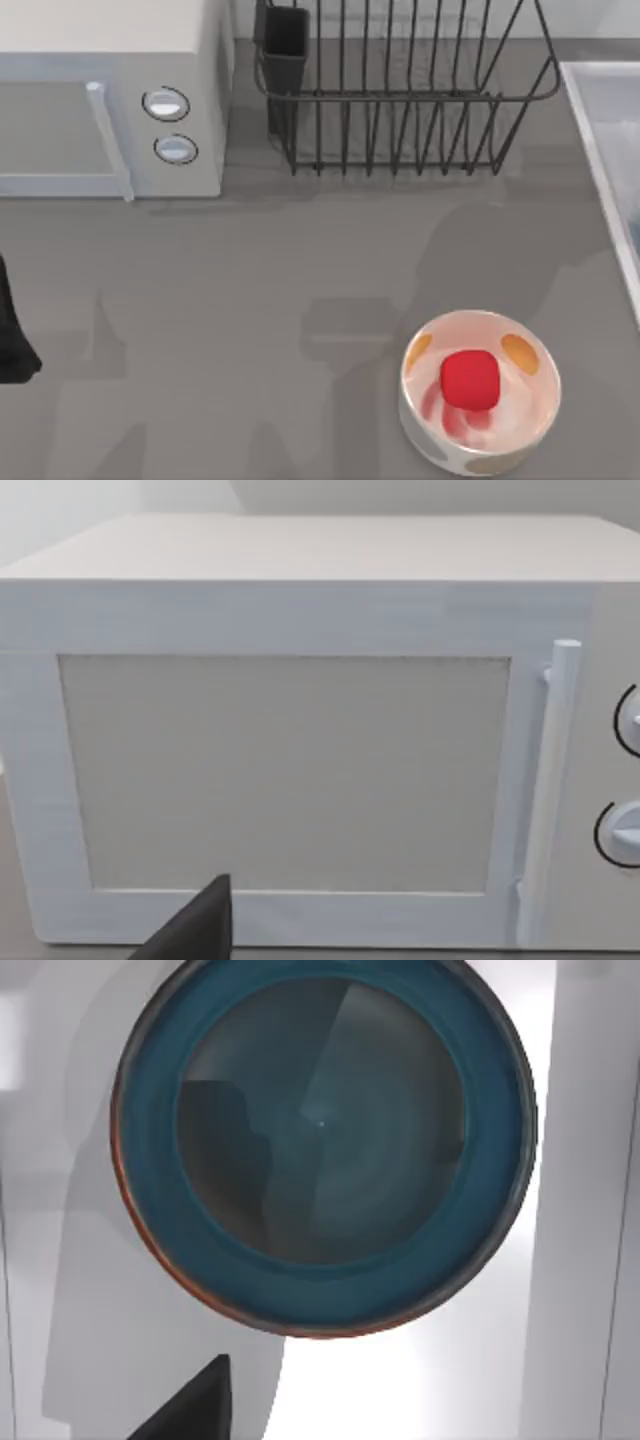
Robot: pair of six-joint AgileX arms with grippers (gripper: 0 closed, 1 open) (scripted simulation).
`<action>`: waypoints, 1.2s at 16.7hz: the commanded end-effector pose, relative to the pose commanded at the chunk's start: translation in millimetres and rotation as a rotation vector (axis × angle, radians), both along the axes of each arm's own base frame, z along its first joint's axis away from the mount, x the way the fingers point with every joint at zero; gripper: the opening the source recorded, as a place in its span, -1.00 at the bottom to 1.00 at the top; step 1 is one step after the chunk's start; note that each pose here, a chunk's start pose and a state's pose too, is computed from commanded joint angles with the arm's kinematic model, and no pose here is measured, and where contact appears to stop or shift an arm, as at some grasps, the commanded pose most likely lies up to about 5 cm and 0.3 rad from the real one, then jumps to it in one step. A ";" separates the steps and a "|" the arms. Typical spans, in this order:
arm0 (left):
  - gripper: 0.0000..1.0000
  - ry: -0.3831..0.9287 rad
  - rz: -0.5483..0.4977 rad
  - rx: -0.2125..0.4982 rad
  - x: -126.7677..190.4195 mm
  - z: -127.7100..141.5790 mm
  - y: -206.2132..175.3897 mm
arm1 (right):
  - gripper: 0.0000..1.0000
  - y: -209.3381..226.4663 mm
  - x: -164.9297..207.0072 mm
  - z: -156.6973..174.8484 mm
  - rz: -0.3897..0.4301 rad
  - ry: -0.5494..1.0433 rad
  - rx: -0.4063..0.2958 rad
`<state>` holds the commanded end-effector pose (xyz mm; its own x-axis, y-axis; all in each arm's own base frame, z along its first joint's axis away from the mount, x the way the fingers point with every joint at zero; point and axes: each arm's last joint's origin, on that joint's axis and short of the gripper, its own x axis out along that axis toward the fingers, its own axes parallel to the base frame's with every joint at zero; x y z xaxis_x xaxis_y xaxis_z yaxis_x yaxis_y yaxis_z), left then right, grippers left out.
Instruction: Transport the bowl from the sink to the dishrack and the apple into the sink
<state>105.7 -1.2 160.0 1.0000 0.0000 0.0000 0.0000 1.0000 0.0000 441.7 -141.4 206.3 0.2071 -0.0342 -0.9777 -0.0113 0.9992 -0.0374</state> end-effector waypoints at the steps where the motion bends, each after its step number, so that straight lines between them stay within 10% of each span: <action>1: 1.00 0.000 0.000 0.000 0.0 0.0 0.0 | 1.00 -8.8 8.5 -11.9 -0.004 0.028 0.008; 20: 1.00 0.000 0.000 0.000 0.0 0.0 0.0 | 1.00 -43.4 42.2 -122.8 -0.023 0.106 0.036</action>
